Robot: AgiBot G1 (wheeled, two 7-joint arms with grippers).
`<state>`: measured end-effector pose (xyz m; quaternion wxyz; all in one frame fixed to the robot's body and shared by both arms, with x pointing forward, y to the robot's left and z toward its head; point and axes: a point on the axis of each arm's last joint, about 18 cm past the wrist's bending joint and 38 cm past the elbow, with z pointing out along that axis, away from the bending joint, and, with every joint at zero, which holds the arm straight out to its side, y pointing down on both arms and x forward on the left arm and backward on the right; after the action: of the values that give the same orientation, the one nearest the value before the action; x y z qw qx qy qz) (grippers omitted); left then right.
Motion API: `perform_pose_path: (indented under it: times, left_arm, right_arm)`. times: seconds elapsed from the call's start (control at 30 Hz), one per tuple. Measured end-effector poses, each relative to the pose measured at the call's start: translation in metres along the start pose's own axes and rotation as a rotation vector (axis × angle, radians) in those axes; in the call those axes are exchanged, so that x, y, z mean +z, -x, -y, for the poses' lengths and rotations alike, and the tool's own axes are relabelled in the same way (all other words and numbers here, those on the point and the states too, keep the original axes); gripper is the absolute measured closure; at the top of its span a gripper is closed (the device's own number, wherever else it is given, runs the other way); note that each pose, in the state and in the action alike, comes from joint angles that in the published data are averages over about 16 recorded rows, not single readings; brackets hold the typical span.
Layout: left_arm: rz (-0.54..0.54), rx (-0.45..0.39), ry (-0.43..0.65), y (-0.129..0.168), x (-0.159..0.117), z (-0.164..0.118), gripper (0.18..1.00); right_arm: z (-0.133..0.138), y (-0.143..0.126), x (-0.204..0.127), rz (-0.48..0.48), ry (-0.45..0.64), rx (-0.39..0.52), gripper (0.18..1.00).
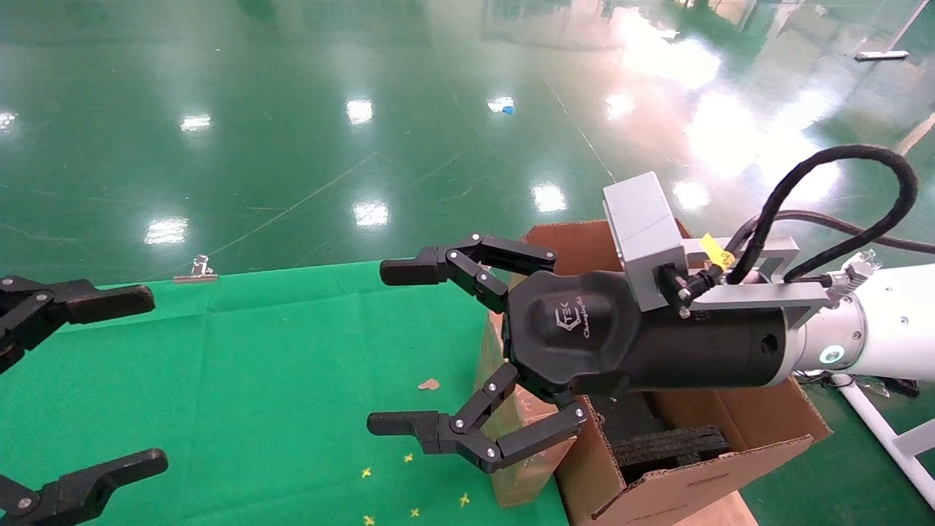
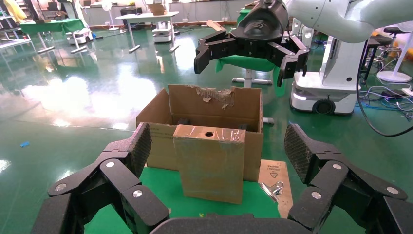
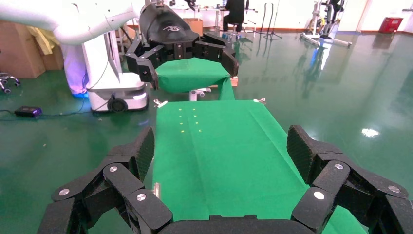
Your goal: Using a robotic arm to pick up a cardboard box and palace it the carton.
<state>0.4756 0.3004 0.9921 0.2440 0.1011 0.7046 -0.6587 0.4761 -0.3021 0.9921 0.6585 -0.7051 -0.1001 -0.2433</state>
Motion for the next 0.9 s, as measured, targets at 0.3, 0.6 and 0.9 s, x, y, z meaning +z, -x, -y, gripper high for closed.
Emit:
perform_pose_path:
  times: [0.3, 0.6, 0.9]
  left_arm:
    - [0.000, 0.000, 0.000, 0.000, 0.000, 0.000, 0.184]
    - [0.000, 0.000, 0.000, 0.000, 0.000, 0.000, 0.184]
    - [0.000, 0.000, 0.000, 0.000, 0.000, 0.000, 0.184]
  right_arm:
    - [0.000, 0.000, 0.000, 0.000, 0.000, 0.000, 0.178]
    - [-0.003, 0.000, 0.002, 0.002, 0.022, 0.001, 0.178]
    - [-0.022, -0.003, 0.018, 0.034, 0.194, -0.013, 0.178]
